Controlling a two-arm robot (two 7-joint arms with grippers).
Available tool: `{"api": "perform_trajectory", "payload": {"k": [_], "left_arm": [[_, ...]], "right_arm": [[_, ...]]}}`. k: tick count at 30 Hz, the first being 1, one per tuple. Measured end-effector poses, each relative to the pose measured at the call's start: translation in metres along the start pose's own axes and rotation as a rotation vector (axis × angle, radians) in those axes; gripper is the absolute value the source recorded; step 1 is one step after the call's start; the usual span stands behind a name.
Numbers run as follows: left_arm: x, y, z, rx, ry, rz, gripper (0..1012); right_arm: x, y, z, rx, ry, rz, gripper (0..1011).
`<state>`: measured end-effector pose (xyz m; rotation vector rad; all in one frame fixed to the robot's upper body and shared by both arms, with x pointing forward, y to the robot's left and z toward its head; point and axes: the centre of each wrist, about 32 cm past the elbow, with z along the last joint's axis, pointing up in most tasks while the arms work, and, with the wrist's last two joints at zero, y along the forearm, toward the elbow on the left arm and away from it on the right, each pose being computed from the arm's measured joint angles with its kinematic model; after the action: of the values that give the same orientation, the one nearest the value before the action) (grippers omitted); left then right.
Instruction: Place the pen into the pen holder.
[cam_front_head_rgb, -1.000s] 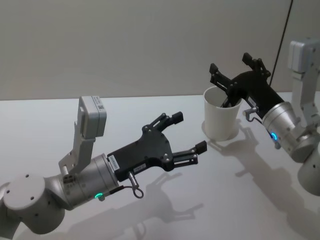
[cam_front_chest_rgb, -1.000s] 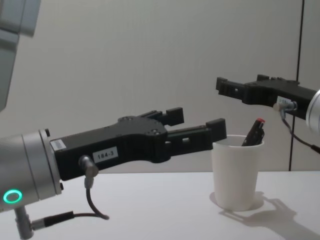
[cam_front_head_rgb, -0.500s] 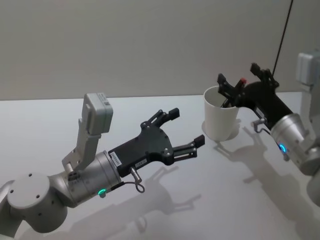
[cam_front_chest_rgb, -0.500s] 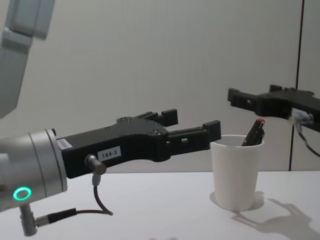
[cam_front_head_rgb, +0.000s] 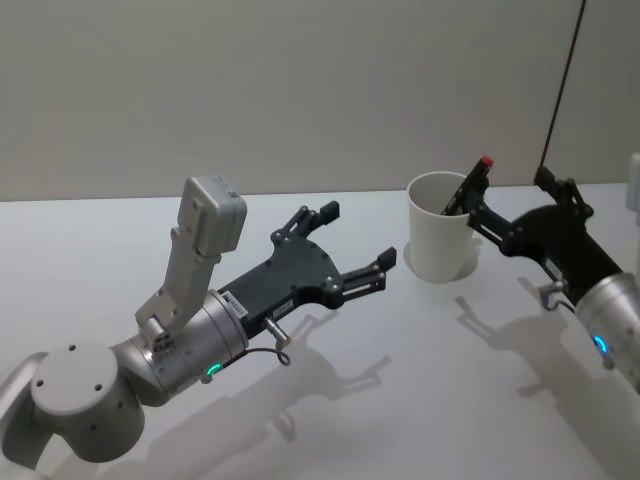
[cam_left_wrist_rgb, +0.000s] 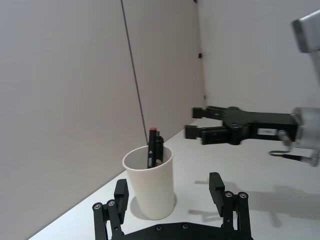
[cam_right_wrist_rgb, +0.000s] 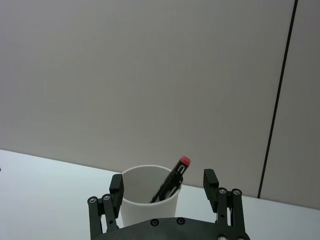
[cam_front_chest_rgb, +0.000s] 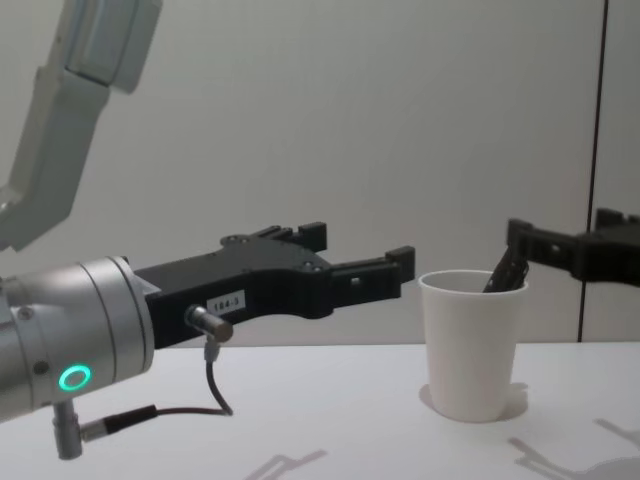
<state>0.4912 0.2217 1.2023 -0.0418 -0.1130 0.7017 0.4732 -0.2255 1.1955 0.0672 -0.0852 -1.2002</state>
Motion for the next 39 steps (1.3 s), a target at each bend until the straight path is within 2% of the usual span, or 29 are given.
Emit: {"api": "perform_trajectory", "payload": {"k": [1,5,12,31,39], "left_arm": [[0.0000,0.0000,0.0000,0.000,0.000,0.000,1001],[-0.0015,-0.0024,0.0005,0.012,-0.018,0.047,1001],[-0.0037,-0.0058,0.0011,0.027,-0.047,0.114,1001],[-0.0105,-0.0145,0.0021,0.056,-0.137,0.312,1001],[-0.0128,-0.0170,0.0021,0.061,-0.170,0.378,1001]], "right_arm": [[0.000,-0.002,0.000,-0.003,-0.001,-0.002,1001],[0.000,-0.015,-0.002,-0.018,-0.006,-0.014,1001],[0.000,-0.029,-0.003,-0.034,-0.013,-0.026,1002],[0.000,-0.033,-0.004,-0.039,-0.014,-0.028,1002],[0.000,-0.033,-0.004,-0.038,-0.015,-0.028,1002]]}}
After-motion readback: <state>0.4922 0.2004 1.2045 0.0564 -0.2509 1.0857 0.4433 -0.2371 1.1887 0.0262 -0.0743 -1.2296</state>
